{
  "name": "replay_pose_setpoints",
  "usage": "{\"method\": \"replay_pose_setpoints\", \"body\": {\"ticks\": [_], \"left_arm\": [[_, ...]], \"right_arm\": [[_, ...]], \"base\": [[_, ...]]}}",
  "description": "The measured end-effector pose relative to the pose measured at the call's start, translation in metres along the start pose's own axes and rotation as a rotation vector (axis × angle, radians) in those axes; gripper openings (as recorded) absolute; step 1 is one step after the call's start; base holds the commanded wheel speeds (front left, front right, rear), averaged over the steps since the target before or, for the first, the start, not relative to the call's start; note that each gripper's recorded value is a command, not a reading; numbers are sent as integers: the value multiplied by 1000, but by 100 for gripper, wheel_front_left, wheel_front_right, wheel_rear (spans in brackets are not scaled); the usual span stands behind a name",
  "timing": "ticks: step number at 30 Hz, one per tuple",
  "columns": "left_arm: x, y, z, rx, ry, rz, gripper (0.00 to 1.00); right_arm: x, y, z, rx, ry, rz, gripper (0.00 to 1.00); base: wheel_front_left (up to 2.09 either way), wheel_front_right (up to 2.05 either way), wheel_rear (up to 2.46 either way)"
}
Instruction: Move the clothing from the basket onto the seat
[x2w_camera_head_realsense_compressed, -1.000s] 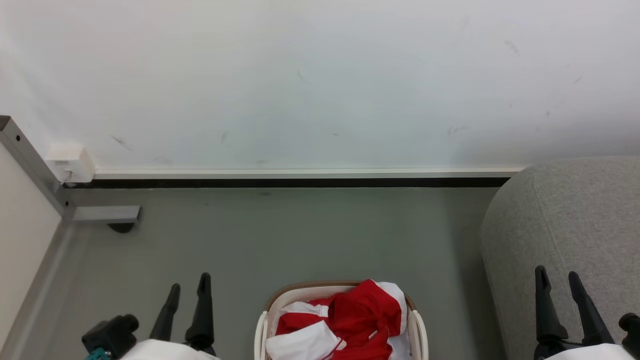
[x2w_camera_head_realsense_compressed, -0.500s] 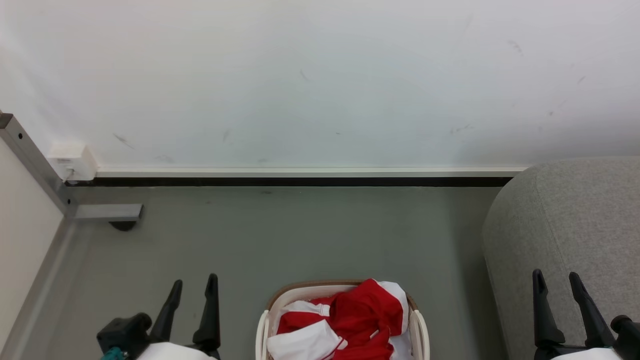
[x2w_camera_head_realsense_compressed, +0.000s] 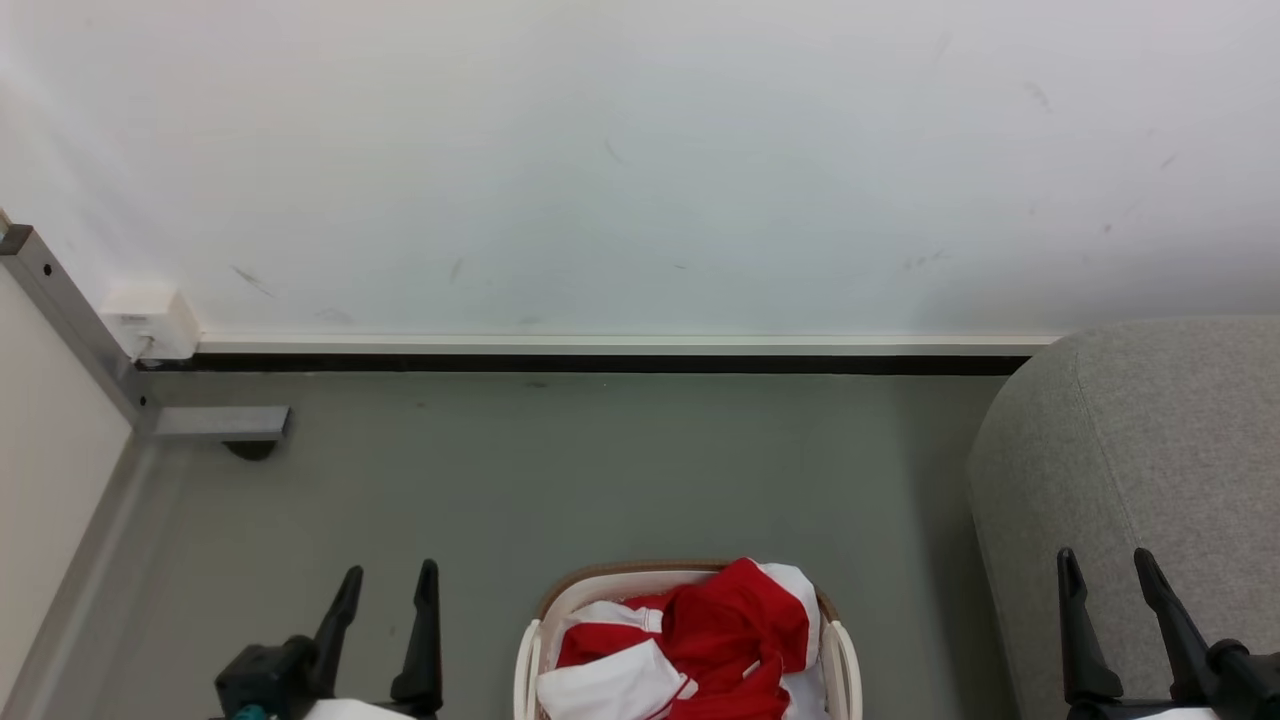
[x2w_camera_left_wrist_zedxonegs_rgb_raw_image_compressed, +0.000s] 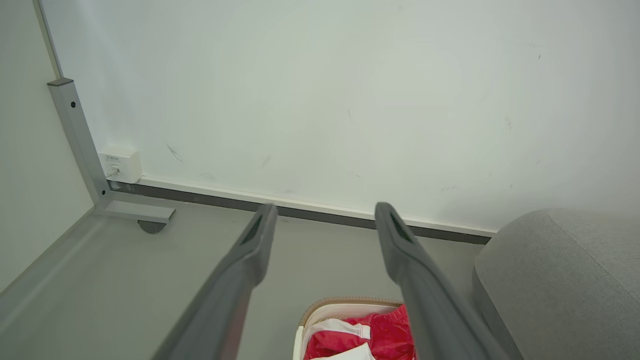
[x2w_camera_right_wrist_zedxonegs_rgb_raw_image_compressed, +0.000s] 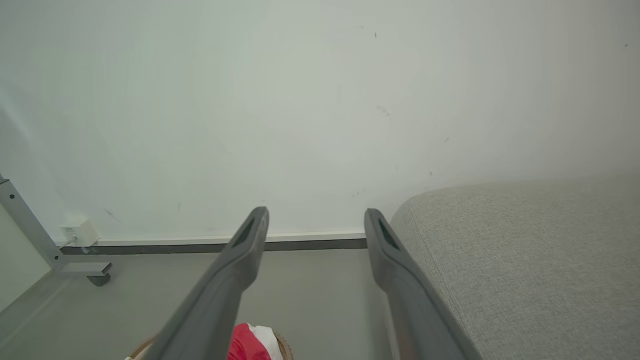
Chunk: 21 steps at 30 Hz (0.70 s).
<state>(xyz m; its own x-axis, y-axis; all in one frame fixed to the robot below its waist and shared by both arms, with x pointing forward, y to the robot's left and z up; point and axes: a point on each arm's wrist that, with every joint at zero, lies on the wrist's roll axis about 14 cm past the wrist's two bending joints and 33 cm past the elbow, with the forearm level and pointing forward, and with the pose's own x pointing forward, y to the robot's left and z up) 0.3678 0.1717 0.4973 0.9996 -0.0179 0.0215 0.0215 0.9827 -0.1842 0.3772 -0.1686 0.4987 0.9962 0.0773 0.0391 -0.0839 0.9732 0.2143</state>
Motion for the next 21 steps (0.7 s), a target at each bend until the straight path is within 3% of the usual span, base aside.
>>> {"method": "replay_pose_setpoints", "body": {"ticks": [21], "left_arm": [[-3, -11, -4, 102, -10, -62, 100]], "right_arm": [[-4, -2, -6, -67, 4, 3, 100]], "base": [[0, 0, 0]]}}
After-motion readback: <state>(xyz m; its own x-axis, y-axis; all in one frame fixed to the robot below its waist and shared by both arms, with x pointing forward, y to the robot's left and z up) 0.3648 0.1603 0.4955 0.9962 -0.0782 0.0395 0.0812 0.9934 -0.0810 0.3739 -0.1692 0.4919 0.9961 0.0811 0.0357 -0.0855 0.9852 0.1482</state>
